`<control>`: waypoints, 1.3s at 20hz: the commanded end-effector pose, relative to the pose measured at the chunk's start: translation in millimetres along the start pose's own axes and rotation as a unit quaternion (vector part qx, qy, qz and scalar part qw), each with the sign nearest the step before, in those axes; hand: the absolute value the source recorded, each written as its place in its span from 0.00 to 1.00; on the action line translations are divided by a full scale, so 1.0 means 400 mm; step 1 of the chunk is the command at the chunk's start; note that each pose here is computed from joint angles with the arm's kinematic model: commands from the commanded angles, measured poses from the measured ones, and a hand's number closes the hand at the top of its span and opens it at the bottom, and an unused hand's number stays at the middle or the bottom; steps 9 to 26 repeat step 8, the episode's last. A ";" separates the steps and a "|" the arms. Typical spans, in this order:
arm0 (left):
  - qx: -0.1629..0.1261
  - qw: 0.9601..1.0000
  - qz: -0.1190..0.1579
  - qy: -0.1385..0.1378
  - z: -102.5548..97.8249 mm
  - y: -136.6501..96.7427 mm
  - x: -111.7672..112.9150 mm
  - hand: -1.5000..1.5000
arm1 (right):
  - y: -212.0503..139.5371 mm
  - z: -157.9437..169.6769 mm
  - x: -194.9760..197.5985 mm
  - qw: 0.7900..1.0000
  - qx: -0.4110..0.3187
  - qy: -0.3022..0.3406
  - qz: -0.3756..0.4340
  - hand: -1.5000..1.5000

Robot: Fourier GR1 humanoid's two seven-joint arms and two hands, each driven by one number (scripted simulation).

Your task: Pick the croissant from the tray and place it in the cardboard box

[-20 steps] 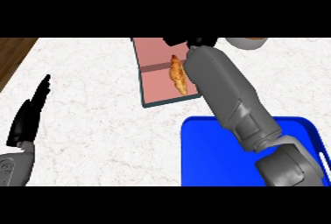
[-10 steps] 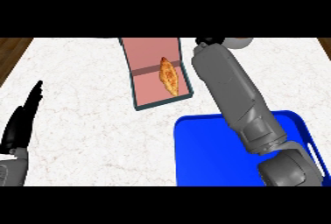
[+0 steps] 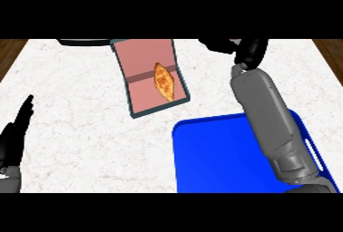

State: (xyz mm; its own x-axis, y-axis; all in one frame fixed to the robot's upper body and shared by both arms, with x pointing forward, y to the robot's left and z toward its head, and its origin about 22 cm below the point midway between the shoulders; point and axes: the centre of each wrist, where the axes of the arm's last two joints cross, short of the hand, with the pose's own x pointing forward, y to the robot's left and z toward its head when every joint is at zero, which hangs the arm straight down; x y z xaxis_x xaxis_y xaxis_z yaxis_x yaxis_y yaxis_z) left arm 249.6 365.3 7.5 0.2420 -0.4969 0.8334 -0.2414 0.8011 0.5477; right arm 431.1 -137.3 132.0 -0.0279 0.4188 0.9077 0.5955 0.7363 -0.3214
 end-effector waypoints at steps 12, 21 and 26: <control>0.001 1.000 -0.006 0.006 0.015 0.018 -0.019 0.50 | -0.301 0.089 -0.069 0.997 0.058 0.011 0.040 0.00; 0.001 1.000 -0.006 0.006 0.015 0.018 -0.019 0.50 | -0.301 0.089 -0.069 0.997 0.058 0.011 0.040 0.00; 0.001 1.000 -0.006 0.006 0.015 0.018 -0.019 0.50 | -0.301 0.089 -0.069 0.997 0.058 0.011 0.040 0.00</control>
